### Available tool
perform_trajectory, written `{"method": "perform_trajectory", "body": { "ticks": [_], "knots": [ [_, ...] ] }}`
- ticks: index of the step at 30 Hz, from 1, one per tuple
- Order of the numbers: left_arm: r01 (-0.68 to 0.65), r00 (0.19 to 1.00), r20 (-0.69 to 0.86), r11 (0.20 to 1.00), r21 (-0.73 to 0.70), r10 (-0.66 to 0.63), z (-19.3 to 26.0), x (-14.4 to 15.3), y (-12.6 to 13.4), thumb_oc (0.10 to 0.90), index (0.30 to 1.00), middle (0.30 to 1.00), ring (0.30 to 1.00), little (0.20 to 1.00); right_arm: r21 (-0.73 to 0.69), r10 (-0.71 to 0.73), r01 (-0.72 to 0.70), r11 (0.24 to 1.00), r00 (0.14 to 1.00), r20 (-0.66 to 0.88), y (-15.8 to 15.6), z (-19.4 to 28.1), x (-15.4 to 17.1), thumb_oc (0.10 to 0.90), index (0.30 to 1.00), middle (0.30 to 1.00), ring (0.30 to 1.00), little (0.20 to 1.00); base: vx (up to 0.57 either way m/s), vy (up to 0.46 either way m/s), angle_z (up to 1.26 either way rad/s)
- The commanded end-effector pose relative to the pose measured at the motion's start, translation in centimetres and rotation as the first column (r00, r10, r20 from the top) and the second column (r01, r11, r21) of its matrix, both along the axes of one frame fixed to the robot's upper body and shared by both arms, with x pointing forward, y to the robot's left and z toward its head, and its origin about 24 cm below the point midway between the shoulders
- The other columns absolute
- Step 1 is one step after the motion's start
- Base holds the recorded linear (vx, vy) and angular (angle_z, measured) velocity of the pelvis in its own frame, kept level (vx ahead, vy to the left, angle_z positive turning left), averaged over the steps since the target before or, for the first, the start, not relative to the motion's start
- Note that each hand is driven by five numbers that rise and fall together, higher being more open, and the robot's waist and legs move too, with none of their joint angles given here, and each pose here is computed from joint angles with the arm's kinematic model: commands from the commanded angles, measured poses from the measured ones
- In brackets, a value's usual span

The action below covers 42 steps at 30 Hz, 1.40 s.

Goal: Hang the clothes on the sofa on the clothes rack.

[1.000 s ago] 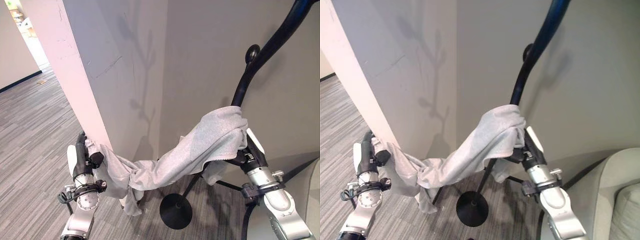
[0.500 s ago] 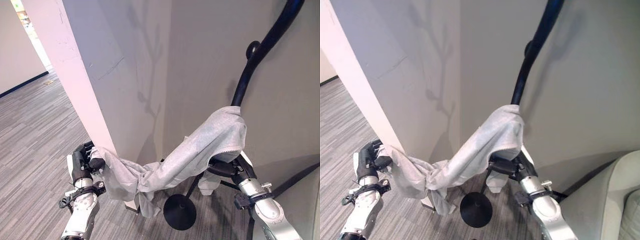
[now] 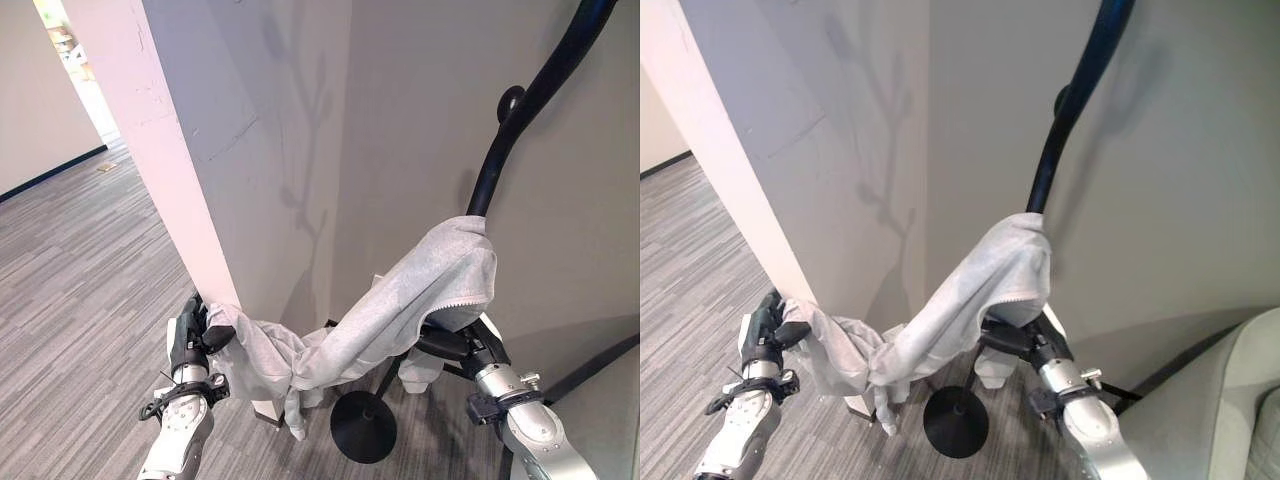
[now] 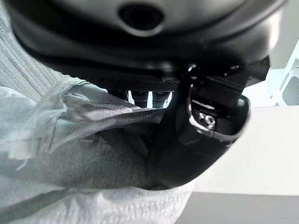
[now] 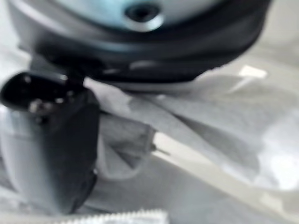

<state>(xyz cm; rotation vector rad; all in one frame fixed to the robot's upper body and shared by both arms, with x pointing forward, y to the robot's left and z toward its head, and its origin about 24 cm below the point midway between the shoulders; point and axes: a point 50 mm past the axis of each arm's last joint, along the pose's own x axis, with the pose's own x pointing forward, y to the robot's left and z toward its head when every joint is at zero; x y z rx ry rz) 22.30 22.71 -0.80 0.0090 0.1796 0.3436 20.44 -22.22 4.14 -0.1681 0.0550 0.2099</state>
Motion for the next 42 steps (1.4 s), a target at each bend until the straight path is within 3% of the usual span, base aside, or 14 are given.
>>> {"method": "perform_trajectory", "body": {
  "ticks": [1, 8, 15, 16, 18, 20, 21, 22, 23, 24, 25, 42],
  "knots": [
    [0.309, 0.949, 0.087, 0.949, -0.069, -0.302, 0.7, 1.7, -5.0, 0.8, 0.9, 0.9, 0.9, 0.9, 0.063, 0.121, -0.127, 0.99, 0.989, 0.084, 0.3, 2.2, 0.1, 0.8, 0.9, 0.9, 0.9, 0.9, 0.0, 0.0, 0.0],
    [0.307, 0.951, 0.065, 0.947, -0.091, -0.302, 0.0, 1.4, -4.8, 0.8, 0.9, 0.9, 0.9, 0.9, 0.081, 0.068, -0.07, 0.994, 0.997, 0.022, -1.8, 1.6, -1.5, 0.8, 0.9, 0.9, 0.9, 0.9, 0.0, 0.0, 0.0],
    [0.34, 0.94, 0.071, 0.937, -0.08, -0.335, 0.2, 1.9, -5.6, 0.8, 0.9, 0.9, 0.9, 0.9, 0.148, 0.099, -0.093, 0.985, 0.994, -0.036, -1.0, 0.5, -1.8, 0.8, 0.9, 0.9, 0.9, 0.9, -0.01, 0.009, -0.03],
    [0.345, 0.937, 0.072, 0.936, -0.074, -0.34, 0.3, 2.0, -5.8, 0.8, 0.9, 0.9, 0.9, 0.9, 0.155, 0.119, -0.11, 0.982, 0.992, -0.047, -0.7, 0.3, -1.7, 0.77, 0.855, 0.855, 0.855, 0.855, 0.0, 0.0, 0.0],
    [0.355, 0.934, 0.074, 0.933, -0.067, -0.35, 0.3, 2.2, -6.0, 0.8, 0.9, 0.9, 0.9, 0.9, 0.175, 0.163, -0.15, 0.973, 0.985, -0.06, -0.1, 0.3, -1.6, 0.769, 0.853, 0.853, 0.853, 0.853, -0.01, 0.006, -0.06],
    [0.36, 0.932, 0.072, 0.931, -0.065, -0.356, 0.3, 2.3, -6.2, 0.8, 0.9, 0.9, 0.9, 0.9, 0.193, 0.205, -0.185, 0.964, 0.975, -0.087, 0.3, 0.0, -1.7, 0.72, 0.78, 0.78, 0.78, 0.78, -0.01, 0.006, -0.05],
    [0.364, 0.931, 0.068, 0.929, -0.069, -0.359, 0.3, 2.4, -6.3, 0.8, 0.9, 0.9, 0.9, 0.9, 0.198, 0.231, -0.205, 0.959, 0.965, -0.122, 0.4, -0.3, -1.9, 0.615, 0.622, 0.622, 0.622, 0.622, 0.0, 0.0, 0.0],
    [0.364, 0.931, 0.067, 0.929, -0.068, -0.36, 0.3, 2.4, -6.2, 0.8, 0.9, 0.9, 0.9, 0.9, 0.192, 0.249, -0.221, 0.956, 0.959, -0.137, 0.4, -0.3, -1.9, 0.543, 0.514, 0.514, 0.514, 0.514, 0.0, 0.0, 0.0],
    [0.37, 0.928, 0.064, 0.927, -0.066, -0.366, 0.2, 2.4, -6.3, 0.8, 0.9, 0.9, 0.9, 0.9, 0.19, 0.271, -0.241, 0.952, 0.95, -0.154, 0.4, -0.3, -2.1, 0.543, 0.514, 0.514, 0.514, 0.514, 0.0, 0.0, 0.0],
    [0.37, 0.928, 0.061, 0.926, -0.068, -0.367, 0.2, 2.3, -6.3, 0.8, 0.9, 0.9, 0.9, 0.9, 0.184, 0.288, -0.258, 0.949, 0.944, -0.163, 0.3, -0.1, -2.1, 0.438, 0.356, 0.356, 0.356, 0.356, 0.0, 0.0, 0.0],
    [0.371, 0.928, 0.058, 0.926, -0.069, -0.368, 0.1, 2.3, -6.2, 0.8, 0.9, 0.9, 0.9, 0.9, 0.185, 0.298, -0.265, 0.946, 0.938, -0.18, 0.1, -0.1, -2.2, 0.4, 0.3, 0.3, 0.3, 0.3, 0.0, 0.0, 0.0],
    [0.359, 0.933, 0.052, 0.929, -0.093, -0.355, -0.1, 2.4, -6.6, 0.8, 0.9, 0.9, 0.9, 0.9, 0.205, 0.278, -0.232, 0.951, 0.932, -0.233, 0.2, -1.1, -1.7, 0.4, 0.3, 0.3, 0.3, 0.3, 0.0, -0.002, 0.02]
  ]
}}
